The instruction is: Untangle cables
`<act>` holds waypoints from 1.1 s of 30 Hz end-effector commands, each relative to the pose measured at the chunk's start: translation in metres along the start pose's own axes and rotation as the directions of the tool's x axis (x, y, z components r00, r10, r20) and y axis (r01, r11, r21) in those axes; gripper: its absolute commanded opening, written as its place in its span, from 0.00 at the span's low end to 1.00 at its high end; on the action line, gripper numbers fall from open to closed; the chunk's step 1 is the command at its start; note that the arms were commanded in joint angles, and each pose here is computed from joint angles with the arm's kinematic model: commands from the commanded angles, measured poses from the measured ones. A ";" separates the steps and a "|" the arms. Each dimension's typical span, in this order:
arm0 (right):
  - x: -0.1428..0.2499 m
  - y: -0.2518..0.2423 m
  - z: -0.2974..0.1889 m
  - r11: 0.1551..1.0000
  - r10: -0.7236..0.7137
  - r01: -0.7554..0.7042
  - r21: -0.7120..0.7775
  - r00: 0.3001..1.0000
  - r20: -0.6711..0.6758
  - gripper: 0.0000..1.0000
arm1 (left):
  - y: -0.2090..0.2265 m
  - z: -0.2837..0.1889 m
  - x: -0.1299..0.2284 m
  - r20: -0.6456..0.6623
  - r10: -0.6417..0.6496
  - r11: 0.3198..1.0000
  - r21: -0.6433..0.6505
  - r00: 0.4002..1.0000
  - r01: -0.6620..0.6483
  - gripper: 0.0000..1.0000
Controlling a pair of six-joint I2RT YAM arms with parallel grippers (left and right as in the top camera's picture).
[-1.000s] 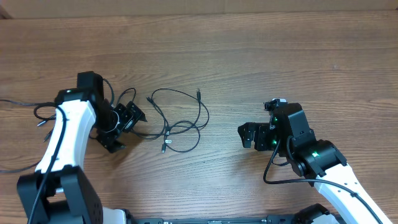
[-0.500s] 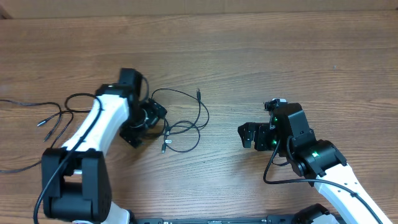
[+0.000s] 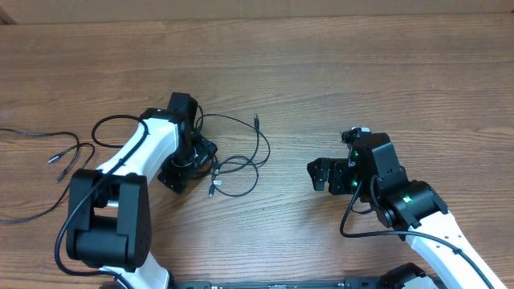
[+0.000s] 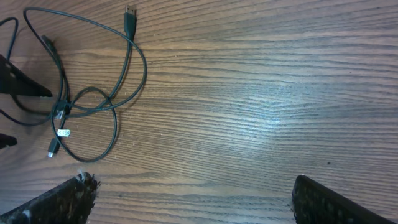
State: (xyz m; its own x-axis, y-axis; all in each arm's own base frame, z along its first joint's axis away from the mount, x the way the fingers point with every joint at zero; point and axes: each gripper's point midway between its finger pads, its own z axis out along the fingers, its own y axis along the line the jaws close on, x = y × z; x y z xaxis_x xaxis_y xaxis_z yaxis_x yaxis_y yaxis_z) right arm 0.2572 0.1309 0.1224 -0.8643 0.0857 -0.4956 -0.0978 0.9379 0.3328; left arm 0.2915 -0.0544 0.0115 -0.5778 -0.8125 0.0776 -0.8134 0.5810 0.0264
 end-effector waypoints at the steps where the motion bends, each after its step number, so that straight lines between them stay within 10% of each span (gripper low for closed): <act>1: -0.003 0.001 -0.001 1.000 -0.006 0.006 0.000 1.000 0.012 0.99 | 0.007 0.015 0.002 0.006 -0.011 0.998 -0.063 1.000 0.011 1.00; 9: -0.002 0.001 -0.001 1.000 -0.006 0.006 0.001 1.000 0.008 0.98 | 0.009 0.031 0.003 -0.020 -0.020 0.995 -0.097 1.000 0.018 0.95; 23: -0.002 0.001 -0.001 1.000 -0.006 0.006 0.001 1.000 0.008 0.98 | 0.010 0.031 0.003 -0.020 -0.019 0.995 -0.100 1.000 0.017 0.29; 33: -0.002 0.001 -0.001 1.000 -0.006 0.006 0.001 1.000 0.008 0.98 | 0.011 0.030 0.001 -0.020 -0.021 0.995 -0.097 1.000 0.019 0.04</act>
State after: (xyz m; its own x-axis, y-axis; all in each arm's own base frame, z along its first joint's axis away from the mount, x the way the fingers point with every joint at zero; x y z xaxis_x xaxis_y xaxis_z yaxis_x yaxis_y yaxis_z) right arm 0.2569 0.1307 0.1222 -0.8649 0.0847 -0.4948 -0.0978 0.9383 0.3317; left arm 0.2924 -0.0585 -0.0032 -0.5580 -0.8237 0.1008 -0.8240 0.5644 0.0507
